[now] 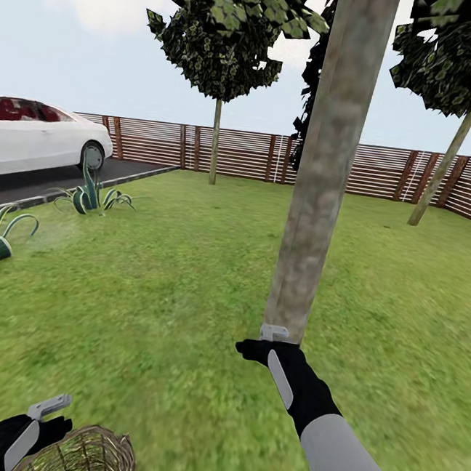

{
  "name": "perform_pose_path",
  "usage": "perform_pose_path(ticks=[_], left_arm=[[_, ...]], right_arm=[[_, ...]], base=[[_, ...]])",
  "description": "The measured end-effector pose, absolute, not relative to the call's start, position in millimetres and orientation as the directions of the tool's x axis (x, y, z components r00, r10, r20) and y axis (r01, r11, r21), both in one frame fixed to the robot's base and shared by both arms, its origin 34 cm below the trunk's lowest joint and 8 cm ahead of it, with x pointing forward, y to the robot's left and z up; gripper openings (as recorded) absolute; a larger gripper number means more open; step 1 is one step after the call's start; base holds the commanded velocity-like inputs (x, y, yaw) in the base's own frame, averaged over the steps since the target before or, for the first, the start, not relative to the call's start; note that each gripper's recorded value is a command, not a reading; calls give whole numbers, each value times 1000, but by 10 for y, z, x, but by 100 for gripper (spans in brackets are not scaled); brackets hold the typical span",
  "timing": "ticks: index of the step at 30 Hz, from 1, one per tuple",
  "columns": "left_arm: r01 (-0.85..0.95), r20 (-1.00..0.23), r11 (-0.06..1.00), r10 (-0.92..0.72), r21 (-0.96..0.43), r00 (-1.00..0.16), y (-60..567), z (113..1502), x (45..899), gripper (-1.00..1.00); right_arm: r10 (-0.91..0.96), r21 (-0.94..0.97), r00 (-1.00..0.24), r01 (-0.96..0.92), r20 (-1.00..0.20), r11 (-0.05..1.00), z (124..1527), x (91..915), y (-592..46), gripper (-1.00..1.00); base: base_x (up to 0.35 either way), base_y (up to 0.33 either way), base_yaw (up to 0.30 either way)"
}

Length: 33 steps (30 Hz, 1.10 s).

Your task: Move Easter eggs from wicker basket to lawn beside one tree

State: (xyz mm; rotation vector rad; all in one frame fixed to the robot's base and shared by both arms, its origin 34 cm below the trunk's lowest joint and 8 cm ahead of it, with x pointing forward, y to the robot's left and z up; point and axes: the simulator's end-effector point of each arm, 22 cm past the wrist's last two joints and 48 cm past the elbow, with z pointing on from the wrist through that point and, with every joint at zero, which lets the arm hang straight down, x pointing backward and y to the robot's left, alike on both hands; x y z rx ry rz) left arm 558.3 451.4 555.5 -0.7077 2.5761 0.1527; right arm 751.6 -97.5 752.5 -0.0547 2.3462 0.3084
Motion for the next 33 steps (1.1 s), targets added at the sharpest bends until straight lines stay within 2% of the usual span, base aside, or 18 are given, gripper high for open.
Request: perform_pose_path(ticks=[33], left_arm=[[-509, -462, 861, -457, -15, -760, 4525, 5187, 5545, 100]], right_arm=[[53, 204, -713, -127, -699, 971, 7154, 7485, -1000, 100]], base=[[0, 0, 0]])
